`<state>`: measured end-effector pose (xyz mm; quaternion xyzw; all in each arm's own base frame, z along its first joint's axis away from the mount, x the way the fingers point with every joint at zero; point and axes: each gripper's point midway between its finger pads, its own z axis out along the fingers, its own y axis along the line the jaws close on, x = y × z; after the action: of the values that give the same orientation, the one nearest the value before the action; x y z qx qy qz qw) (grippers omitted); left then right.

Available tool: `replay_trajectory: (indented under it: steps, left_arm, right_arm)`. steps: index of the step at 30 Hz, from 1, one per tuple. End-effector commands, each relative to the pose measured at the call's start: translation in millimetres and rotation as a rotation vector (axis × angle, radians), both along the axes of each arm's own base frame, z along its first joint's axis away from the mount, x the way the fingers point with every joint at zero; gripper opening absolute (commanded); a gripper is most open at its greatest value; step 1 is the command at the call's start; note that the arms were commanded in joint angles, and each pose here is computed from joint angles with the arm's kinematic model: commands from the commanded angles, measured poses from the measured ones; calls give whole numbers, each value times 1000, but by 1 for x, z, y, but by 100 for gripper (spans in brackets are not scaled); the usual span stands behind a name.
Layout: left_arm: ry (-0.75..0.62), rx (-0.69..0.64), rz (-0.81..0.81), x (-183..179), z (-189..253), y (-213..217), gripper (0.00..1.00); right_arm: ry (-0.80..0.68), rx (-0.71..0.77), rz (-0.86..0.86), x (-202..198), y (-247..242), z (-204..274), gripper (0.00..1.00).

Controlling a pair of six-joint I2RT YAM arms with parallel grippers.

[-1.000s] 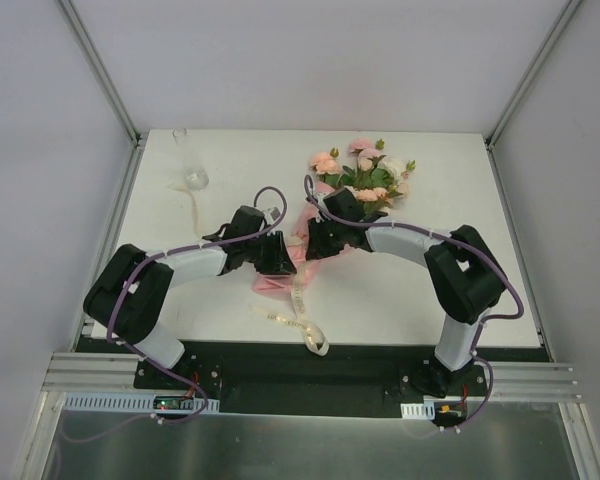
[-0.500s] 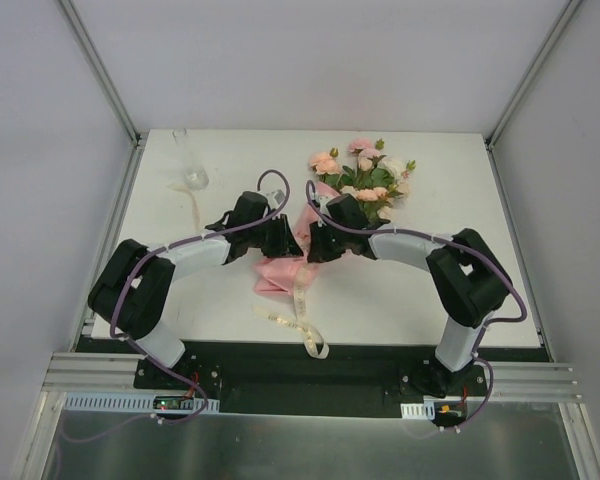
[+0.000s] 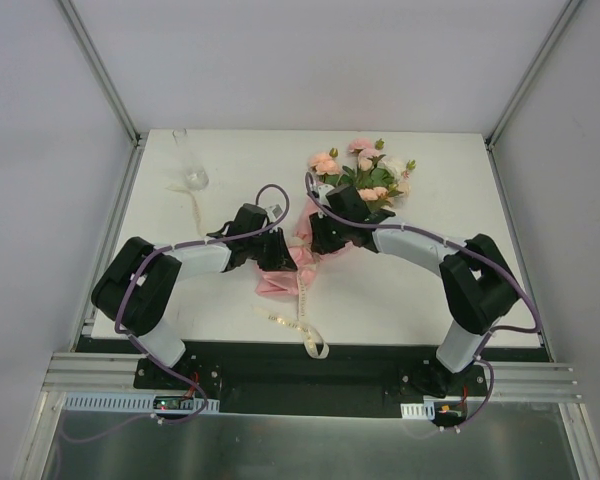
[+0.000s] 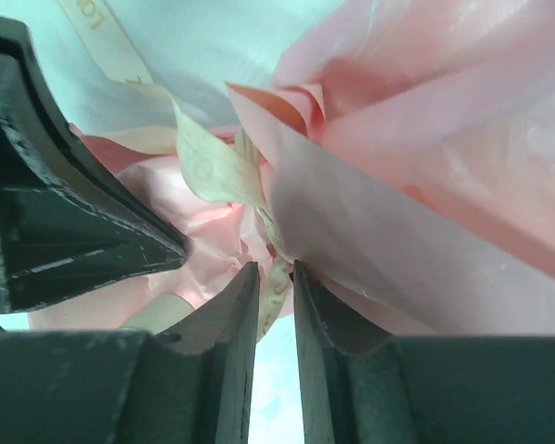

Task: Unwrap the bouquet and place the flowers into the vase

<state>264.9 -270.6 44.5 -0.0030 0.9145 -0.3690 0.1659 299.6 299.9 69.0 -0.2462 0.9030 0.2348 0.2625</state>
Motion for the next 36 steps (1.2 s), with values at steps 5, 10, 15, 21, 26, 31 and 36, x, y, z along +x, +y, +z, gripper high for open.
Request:
replay_trajectory:
  steps: [5, 10, 15, 21, 26, 31, 36]
  left_arm:
    - [-18, 7, -8, 0, -4, 1, 6]
    - [-21, 4, -14, -2, -3, 1, 6]
    - [-23, 3, -16, -2, -3, 1, 6]
    - [-19, -3, -18, -2, -2, 0, 6]
    - [-18, -3, -20, -3, -3, 0, 6]
    - [-24, -3, -19, -3, -2, 0, 6]
    - [-24, -3, -15, -4, -1, 1, 7]
  right_arm:
    - [-113, -49, 79, 21, 22, 19, 26]
    - [-140, -75, 138, 20, 35, 17, 15]
    - [-149, -105, 147, 19, 37, 13, 11]
    - [-169, -133, 147, 23, 36, 7, 15]
    - [-186, -158, 138, 31, 35, 4, 18]
    - [-205, -170, 141, 38, 38, 5, 22]
    - [-234, -209, 158, 42, 36, 4, 25]
